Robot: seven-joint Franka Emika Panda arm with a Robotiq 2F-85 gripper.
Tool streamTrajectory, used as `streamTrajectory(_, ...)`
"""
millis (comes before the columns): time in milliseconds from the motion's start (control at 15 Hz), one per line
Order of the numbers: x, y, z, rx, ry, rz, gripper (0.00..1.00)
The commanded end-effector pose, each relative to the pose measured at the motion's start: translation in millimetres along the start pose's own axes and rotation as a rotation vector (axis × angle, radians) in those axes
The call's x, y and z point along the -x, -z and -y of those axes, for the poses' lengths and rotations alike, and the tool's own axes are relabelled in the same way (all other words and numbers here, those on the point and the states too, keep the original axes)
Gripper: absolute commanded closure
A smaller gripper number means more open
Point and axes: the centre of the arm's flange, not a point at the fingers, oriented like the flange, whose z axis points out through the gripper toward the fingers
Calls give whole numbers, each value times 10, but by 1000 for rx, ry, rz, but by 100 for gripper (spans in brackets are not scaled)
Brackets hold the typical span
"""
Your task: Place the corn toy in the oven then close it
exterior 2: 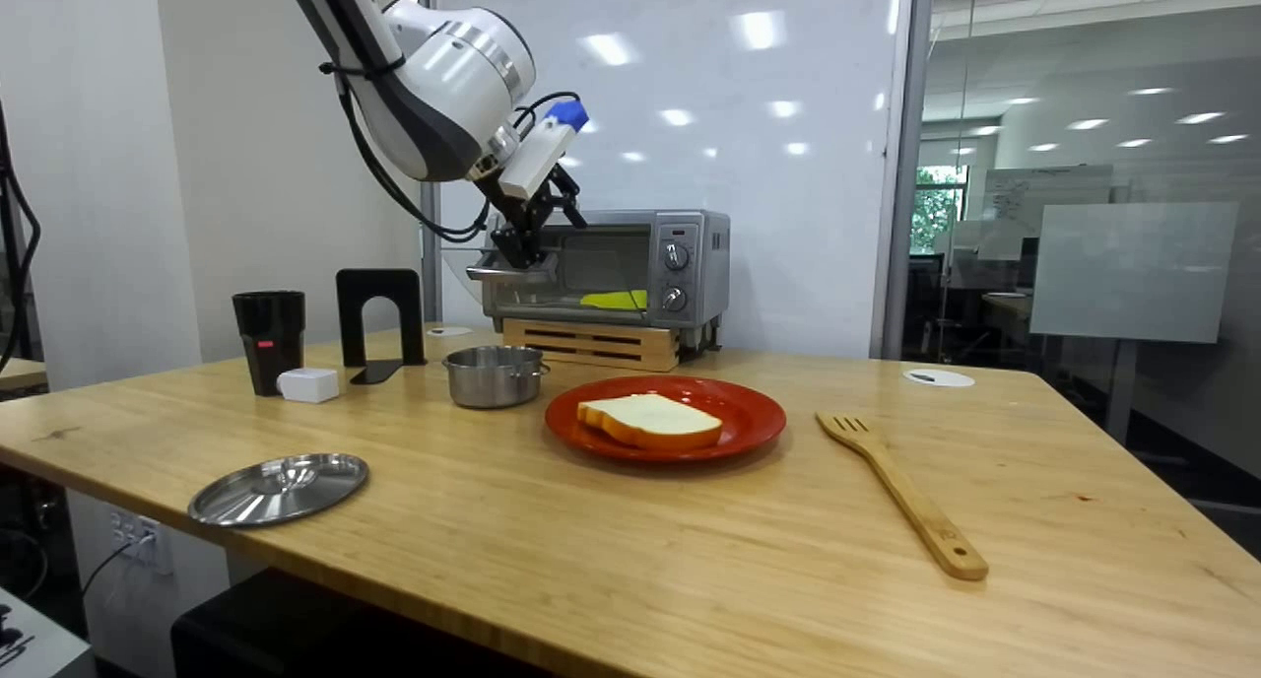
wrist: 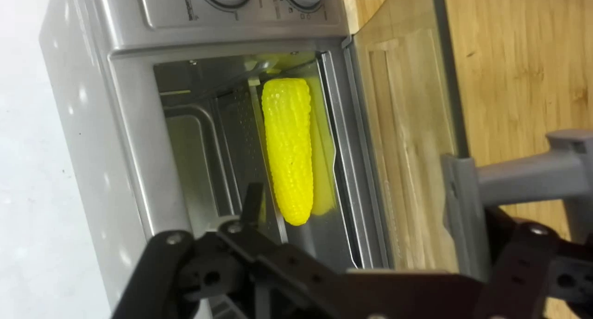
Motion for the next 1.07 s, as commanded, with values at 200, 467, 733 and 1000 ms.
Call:
streamTrajectory(200,-307,-45,-420,3,65,-13,0)
streamTrajectory(467,-350,-39,-508,-10,82,5,0)
streamTrajectory(733,-387,-26,-592,-18,89,19,0)
streamTrajectory(1000,-427,-12,-659,-22,99,33,0)
